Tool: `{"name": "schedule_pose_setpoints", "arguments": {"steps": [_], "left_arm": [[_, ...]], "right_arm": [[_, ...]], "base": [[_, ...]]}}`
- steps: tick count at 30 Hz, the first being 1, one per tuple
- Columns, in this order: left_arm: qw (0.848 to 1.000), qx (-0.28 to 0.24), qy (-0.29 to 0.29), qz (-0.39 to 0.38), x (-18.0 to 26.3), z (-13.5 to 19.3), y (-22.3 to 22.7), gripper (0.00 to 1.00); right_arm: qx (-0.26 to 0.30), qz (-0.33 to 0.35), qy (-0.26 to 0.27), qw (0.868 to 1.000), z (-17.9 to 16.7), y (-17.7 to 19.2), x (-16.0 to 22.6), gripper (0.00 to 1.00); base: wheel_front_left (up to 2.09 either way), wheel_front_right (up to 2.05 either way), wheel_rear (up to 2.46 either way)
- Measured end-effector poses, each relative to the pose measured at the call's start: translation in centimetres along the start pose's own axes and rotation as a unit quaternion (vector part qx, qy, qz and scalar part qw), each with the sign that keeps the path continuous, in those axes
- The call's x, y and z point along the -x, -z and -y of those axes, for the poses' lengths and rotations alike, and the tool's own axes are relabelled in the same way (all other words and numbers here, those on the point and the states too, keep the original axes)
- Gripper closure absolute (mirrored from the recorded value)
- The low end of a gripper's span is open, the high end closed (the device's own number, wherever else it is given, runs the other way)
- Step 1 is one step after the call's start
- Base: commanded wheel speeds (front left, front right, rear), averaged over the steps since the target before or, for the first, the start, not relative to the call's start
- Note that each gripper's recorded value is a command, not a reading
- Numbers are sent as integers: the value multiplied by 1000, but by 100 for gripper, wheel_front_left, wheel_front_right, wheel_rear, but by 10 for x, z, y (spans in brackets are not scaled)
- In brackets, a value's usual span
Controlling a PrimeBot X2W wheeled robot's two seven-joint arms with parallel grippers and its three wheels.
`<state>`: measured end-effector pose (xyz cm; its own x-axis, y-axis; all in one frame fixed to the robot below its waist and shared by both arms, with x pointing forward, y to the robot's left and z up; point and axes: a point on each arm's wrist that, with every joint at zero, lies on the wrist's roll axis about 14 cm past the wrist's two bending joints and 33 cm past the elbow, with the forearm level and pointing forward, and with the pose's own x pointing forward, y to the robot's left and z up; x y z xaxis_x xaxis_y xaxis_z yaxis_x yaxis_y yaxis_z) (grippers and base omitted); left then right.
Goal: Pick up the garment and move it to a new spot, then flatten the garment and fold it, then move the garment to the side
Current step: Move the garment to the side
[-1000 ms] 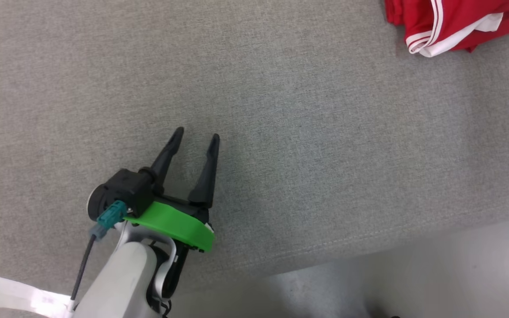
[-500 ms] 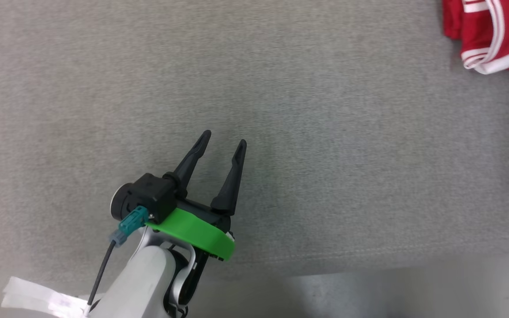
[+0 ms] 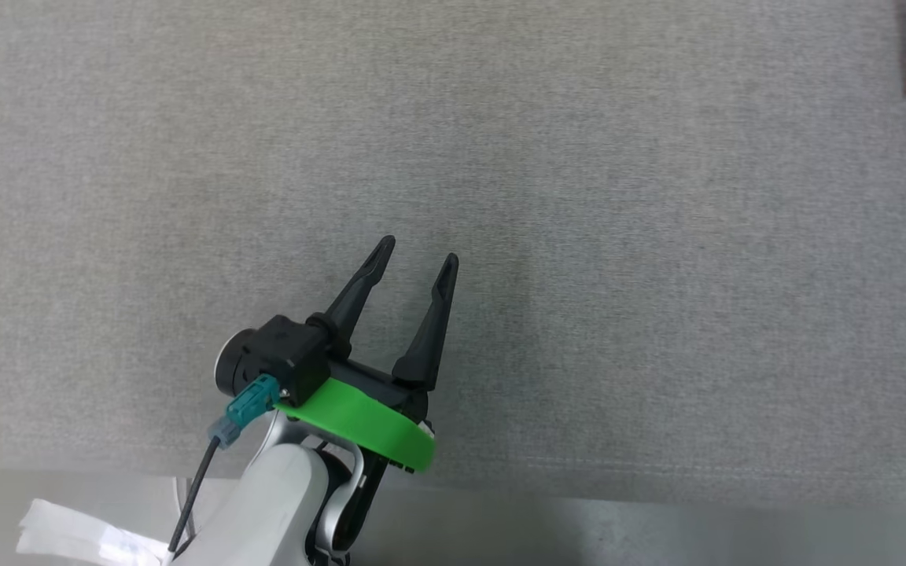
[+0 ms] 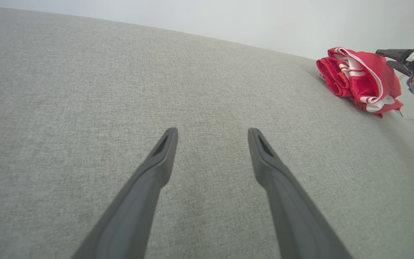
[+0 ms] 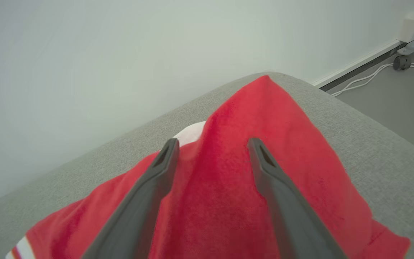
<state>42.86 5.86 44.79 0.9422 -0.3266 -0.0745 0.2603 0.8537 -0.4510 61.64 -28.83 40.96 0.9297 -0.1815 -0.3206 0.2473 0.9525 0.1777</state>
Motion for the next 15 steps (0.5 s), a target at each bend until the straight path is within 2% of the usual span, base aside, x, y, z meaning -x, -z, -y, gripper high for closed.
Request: {"name": "schedule_pose_setpoints", "arguments": {"steps": [8,15], "left_arm": [[1000,1,-27,5,8,-12,-2,0],[999,3,-33,2,12,-14,1,0]], "right_arm": [[-11,-35,4,999,-8,28,-9,0],[-18,-40,-1,999,-18,33,-12,0]], "base": [[0,0,0],[0,0,0]]}}
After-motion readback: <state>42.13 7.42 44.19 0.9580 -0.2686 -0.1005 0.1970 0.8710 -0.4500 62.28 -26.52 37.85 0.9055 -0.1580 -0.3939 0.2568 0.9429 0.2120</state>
